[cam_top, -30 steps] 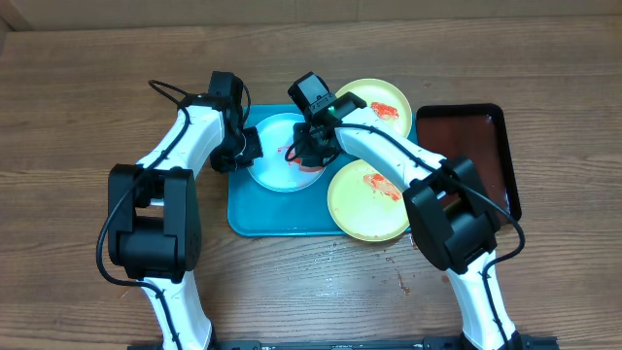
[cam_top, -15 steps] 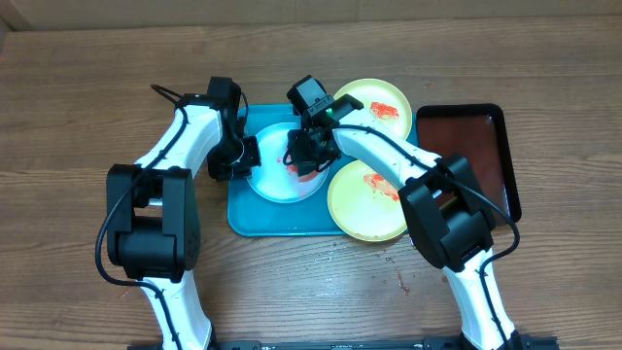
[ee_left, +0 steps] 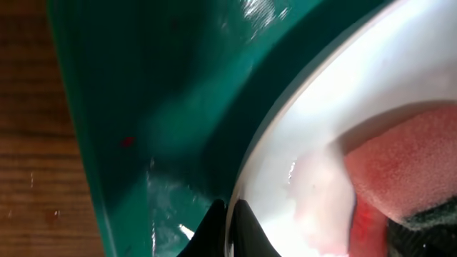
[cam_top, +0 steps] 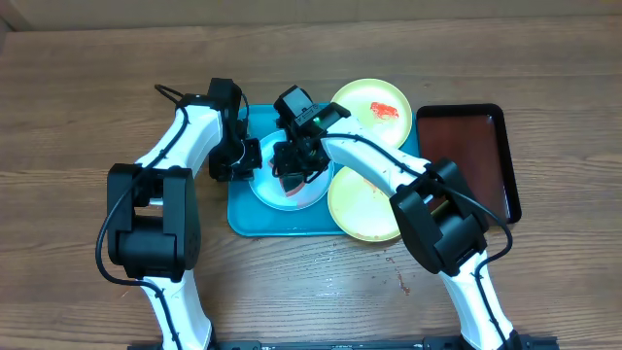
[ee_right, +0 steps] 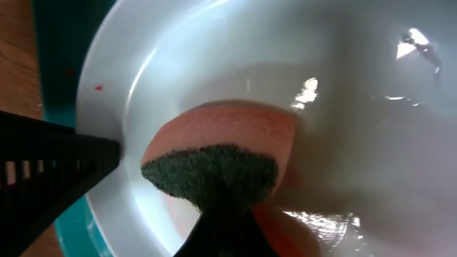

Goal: Clean dirty plates on tray and stack at the side
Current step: 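Scrub the white plate with the sponge while left gripper holds it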

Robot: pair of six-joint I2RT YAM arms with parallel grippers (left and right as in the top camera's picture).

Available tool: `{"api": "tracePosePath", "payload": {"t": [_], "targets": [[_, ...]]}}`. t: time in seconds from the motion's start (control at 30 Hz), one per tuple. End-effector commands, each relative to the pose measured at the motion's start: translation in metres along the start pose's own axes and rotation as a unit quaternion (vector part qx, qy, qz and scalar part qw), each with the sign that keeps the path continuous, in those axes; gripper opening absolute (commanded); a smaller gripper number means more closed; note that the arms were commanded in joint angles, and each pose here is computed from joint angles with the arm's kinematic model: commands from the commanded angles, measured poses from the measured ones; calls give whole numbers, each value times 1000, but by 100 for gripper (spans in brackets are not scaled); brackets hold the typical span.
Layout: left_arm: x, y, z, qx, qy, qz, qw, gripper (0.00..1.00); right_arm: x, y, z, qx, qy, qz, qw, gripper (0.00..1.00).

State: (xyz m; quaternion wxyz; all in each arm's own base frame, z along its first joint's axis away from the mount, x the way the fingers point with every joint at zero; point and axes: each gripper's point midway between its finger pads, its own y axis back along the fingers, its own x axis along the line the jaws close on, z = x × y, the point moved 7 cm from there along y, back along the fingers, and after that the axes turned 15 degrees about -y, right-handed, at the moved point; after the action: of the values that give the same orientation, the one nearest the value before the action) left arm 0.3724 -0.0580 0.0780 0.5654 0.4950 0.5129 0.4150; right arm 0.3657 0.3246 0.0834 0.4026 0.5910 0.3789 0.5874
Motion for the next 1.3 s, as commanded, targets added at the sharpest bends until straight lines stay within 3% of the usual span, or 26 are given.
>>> {"api": "tracePosePath", "payload": {"t": [0.0,0.23,0.43,0.6,0.9,1.27], "targets": [[15,-11,0,9,20,21,1000,4,-21,8,22,-58,-9,-74,996,4],[33,-8,2,0,32,59,998,4,-30,35,42,-127,-13,-153,980,4],[33,-8,3,-4,32,58,998,4,-12,41,50,-149,-6,-117,982,4],[33,-8,3,-3,32,58,998,4,-5,29,47,-127,-4,-74,989,4],[31,-8,3,-4,32,51,998,4,-12,-11,38,-74,-13,-70,995,4],[30,-9,6,-11,35,44,998,4,26,-22,4,19,74,31,997,4]]}}
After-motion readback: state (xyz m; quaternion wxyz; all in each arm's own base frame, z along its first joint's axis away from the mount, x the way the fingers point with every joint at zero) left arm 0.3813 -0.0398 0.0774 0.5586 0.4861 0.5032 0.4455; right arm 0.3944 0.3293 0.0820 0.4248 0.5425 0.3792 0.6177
